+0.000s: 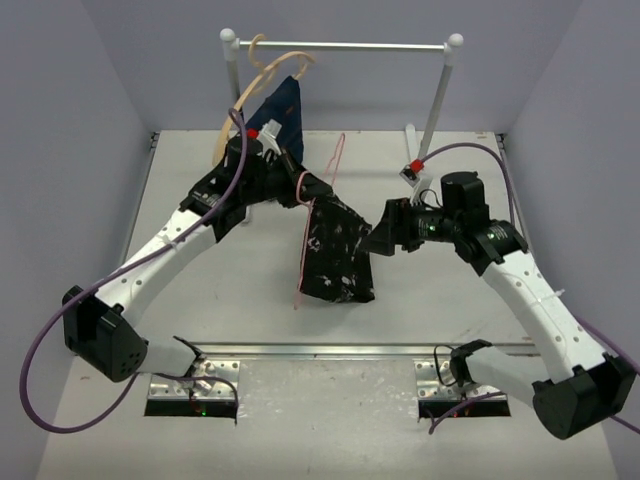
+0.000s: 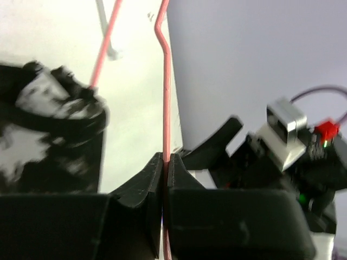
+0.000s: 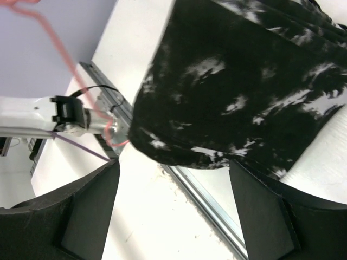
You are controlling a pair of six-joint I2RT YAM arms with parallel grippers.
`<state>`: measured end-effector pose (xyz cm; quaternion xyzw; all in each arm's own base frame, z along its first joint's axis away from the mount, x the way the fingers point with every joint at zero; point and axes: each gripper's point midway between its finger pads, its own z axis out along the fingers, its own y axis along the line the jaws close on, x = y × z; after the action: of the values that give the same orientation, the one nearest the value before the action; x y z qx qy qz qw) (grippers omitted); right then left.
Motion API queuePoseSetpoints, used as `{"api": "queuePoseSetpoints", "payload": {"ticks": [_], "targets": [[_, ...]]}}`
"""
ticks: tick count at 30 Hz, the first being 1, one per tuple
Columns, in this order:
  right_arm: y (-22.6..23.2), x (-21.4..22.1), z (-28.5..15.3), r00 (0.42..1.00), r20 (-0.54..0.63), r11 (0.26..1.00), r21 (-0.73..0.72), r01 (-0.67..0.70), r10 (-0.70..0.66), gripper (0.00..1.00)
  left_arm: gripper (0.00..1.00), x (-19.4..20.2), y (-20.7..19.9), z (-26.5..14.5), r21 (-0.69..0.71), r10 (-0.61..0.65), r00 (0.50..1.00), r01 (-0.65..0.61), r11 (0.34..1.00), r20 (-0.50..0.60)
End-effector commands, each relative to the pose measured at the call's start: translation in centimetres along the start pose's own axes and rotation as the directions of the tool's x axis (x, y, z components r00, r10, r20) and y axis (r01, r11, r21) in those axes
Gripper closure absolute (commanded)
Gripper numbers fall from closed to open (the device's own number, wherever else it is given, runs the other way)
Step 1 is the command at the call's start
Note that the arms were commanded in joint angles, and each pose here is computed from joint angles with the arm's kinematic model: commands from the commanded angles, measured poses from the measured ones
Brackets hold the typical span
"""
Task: Place the trousers on the hanger
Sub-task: Place the trousers on the hanger, then place the hanger at the clothesline.
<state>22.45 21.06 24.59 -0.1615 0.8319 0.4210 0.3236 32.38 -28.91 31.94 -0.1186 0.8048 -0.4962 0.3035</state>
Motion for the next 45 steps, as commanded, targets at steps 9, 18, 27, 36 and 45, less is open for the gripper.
{"api": "queuePoseSetpoints", "payload": {"ticks": [9,18,27,36,45], "targets": [[2.7,1.1,2.0,0.994,0.061,0.974,-0.216,-0.074,0.089,0.17,1.0,0.4,-0.4,3.8,-0.106,-0.259,0.966,0.256,0.961,-0.009],[6.1,0.8,6.3,0.994,0.016,0.92,-0.38,-0.093,0.108,0.23,1.0,0.6,0.4,5.0,-0.13,-0.383,0.924,0.379,0.916,-0.004],[6.3,0.7,8.0,0.984,-0.041,0.891,-0.42,-0.173,0.172,0.51,1.0,-1.6,-1.6,4.6,-0.007,-0.444,0.896,0.444,0.896,-0.009],[8.3,-0.4,7.5,0.978,-0.078,0.833,-0.513,-0.206,0.193,1.0,1.0,-4.7,-1.5,2.9,0.065,-0.471,0.881,0.469,0.881,0.031],[8.7,-7.0,7.0,0.986,0.032,0.883,-0.45,-0.132,0.163,1.0,0.5,-6.4,-1.4,2.0,0.171,-0.421,0.907,0.419,0.892,-0.026]]}}
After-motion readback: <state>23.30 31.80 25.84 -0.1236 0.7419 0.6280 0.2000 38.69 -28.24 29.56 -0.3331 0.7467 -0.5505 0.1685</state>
